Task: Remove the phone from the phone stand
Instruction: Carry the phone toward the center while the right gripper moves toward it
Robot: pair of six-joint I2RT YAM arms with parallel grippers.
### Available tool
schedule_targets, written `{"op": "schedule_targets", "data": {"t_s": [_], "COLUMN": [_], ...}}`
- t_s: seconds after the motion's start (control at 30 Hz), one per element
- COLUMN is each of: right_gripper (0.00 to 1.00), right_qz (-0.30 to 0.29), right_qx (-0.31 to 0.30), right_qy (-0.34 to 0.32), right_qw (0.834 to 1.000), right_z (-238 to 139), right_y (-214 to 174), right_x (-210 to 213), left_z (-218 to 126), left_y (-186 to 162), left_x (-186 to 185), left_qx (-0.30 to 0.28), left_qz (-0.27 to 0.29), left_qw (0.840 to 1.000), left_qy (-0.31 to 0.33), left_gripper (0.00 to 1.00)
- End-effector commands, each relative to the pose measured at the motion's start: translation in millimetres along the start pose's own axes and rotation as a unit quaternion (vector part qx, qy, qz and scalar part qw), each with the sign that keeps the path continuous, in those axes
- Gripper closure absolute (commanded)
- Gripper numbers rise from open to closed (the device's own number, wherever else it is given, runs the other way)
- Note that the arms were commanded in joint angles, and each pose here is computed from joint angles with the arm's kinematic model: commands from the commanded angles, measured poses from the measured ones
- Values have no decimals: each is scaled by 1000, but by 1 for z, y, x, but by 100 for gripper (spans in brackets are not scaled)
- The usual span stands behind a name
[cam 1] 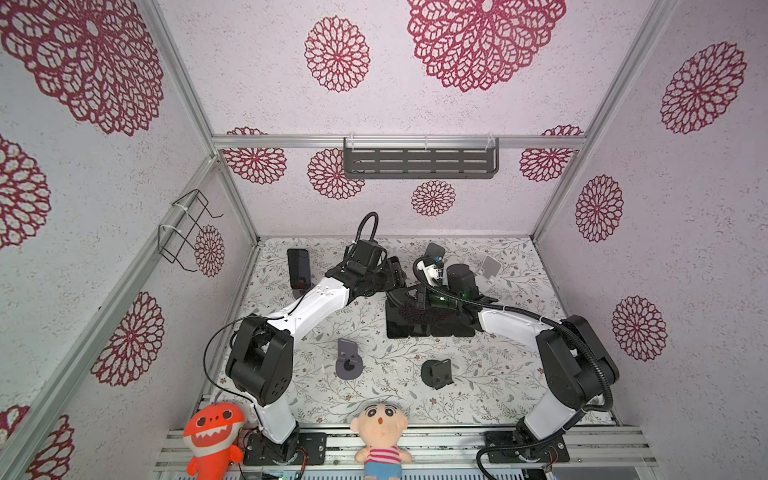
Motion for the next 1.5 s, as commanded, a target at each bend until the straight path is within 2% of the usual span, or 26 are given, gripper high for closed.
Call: {"op": "schedule_targets", "data": {"t_s": [0.0,0.03,0.07,0.2,0.3,0.5,0.73,0.87,1.1,1.2,1.37,1.47], "right_gripper": [100,100,100,100,100,100,100,100,100,100,100,89], "right_qz": [-9,-7,-4,0,-17,-7,-6,-5,-2,4,13,15], "right_qx": [-43,-44,-46,-59,-57,-87,-87,-82,-81,-74,-68,-65], "right_qy": [-15,-19,-20,-10,27,100,144,163,188,189,193,193], "right_qw": [999,999,999,998,998,991,986,983,979,979,979,979], "right_z": [-10,-12,-15,-29,-38,-54,-54,-52,-49,-46,-41,-39], "right_y": [22,23,25,33,37,48,47,47,47,45,41,40], "right_x": [3,2,2,2,13,25,32,35,37,33,29,26], "left_z": [-33,-38,-43,-57,-61,-63,-50,-44,-31,-33,-37,-38], "left_y": [24,26,27,28,23,12,7,5,1,1,3,3], "left_x": [-18,-18,-18,-5,5,19,13,10,4,2,1,1], "left_qx": [-83,-93,-101,-120,-128,-136,-107,-104,-84,-87,-91,-91], "left_qz": [6,14,21,15,14,18,22,14,10,13,15,15], "left_qw": [996,995,994,988,979,951,924,909,908,907,912,915], "left_qy": [-39,-40,-44,-92,-160,-277,-365,-403,-409,-412,-400,-393], "left_gripper": [17,6,2,3,1,15,43,48,49,59,82,91]}}
Point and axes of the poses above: each gripper's point midway between its finger pads, its own z axis out along the fingers, its own x axis along the line the jaws close on, y = z × x, the point moved 8 cm from there along -z, back along the fingers
